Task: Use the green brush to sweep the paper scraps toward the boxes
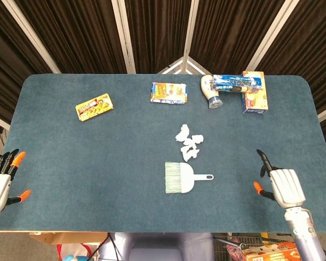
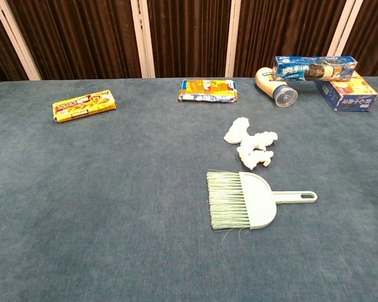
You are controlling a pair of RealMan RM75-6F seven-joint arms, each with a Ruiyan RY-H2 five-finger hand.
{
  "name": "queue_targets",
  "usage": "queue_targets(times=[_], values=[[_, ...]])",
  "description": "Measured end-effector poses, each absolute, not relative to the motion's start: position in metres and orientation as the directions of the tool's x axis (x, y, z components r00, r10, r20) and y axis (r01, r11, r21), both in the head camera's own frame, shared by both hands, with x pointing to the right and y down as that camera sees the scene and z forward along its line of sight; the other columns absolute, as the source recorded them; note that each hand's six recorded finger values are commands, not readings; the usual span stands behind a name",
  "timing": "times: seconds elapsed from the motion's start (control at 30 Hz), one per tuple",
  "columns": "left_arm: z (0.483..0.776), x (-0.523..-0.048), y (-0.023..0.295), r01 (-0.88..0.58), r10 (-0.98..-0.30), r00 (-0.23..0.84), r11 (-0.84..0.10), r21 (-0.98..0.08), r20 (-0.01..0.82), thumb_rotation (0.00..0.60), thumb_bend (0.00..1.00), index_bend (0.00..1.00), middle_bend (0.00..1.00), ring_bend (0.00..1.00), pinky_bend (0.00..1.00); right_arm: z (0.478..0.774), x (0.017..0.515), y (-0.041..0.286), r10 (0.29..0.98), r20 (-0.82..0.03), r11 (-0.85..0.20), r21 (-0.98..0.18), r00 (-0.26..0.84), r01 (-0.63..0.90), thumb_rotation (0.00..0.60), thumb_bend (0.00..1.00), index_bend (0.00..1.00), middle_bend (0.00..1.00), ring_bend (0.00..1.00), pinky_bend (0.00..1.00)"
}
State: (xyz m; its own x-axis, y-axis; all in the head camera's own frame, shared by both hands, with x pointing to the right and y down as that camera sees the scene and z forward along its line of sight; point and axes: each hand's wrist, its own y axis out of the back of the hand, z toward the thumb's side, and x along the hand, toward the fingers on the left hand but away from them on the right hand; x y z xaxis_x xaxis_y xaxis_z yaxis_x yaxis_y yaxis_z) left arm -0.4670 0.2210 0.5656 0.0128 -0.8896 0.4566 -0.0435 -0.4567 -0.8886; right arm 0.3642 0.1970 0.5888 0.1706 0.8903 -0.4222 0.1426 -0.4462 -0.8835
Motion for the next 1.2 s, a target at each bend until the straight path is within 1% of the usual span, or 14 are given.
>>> queue_targets(times=[0.1, 0.4, 0.6, 0.7, 0.8, 0.9, 1.2], values=[[0.566, -0.467, 0.221, -0.043, -0.889, 0.013, -0.458, -0.888, 0.458, 0.6, 0.05, 0.0, 0.0, 0.0, 0.0, 0.599, 0.348, 0.187, 0.877, -0.432, -0.463, -0.877, 0.209, 0.127, 0.6, 0.31, 0.25, 0.95, 1.0, 1.0], [0.567, -0.467, 0.221, -0.046, -0.886, 0.011, -0.463, -0.885, 0.463, 0.6, 0.05, 0.0, 0.0, 0.0, 0.0, 0.636, 0.293, 0.182, 0.806, -0.51, -0.546, -0.837, 0.302, 0.044, 0.6, 0.31, 0.39, 0.97, 1.0, 1.0], [0.566, -0.467, 0.221, -0.051, -0.887, 0.016, -0.463, -0.885, 0.462, 0.6, 0.05, 0.0, 0.0, 0.0, 0.0, 0.661, 0.251, 0.189, 0.762, -0.551, -0.589, -0.808, 0.341, 0.011, 0.6, 0.31, 0.4, 0.97, 1.0, 1.0], [0.566, -0.467, 0.221, -0.054, -0.887, 0.017, -0.462, -0.885, 0.462, 0.6, 0.05, 0.0, 0.0, 0.0, 0.0, 0.672, 0.239, 0.192, 0.747, -0.572, -0.609, -0.793, 0.34, 0.006, 0.6, 0.31, 0.41, 0.97, 1.0, 1.0], [0.566, -0.467, 0.22, -0.056, -0.886, 0.018, -0.463, -0.885, 0.463, 0.6, 0.05, 0.0, 0.0, 0.0, 0.0, 0.683, 0.231, 0.196, 0.734, -0.592, -0.627, -0.779, 0.331, -0.002, 0.6, 0.31, 0.45, 0.97, 1.0, 1.0], [0.566, -0.467, 0.22, -0.057, -0.886, 0.02, -0.464, -0.884, 0.464, 0.6, 0.05, 0.0, 0.0, 0.0, 0.0, 0.691, 0.224, 0.197, 0.729, -0.605, -0.637, -0.771, 0.32, -0.008, 0.6, 0.31, 0.48, 0.97, 1.0, 1.0], [0.566, -0.467, 0.221, -0.058, -0.885, 0.022, -0.466, -0.883, 0.466, 0.6, 0.05, 0.0, 0.0, 0.0, 0.0, 0.706, 0.224, 0.194, 0.736, -0.621, -0.646, -0.763, 0.27, 0.005, 0.6, 0.31, 0.48, 0.97, 1.0, 1.0]])
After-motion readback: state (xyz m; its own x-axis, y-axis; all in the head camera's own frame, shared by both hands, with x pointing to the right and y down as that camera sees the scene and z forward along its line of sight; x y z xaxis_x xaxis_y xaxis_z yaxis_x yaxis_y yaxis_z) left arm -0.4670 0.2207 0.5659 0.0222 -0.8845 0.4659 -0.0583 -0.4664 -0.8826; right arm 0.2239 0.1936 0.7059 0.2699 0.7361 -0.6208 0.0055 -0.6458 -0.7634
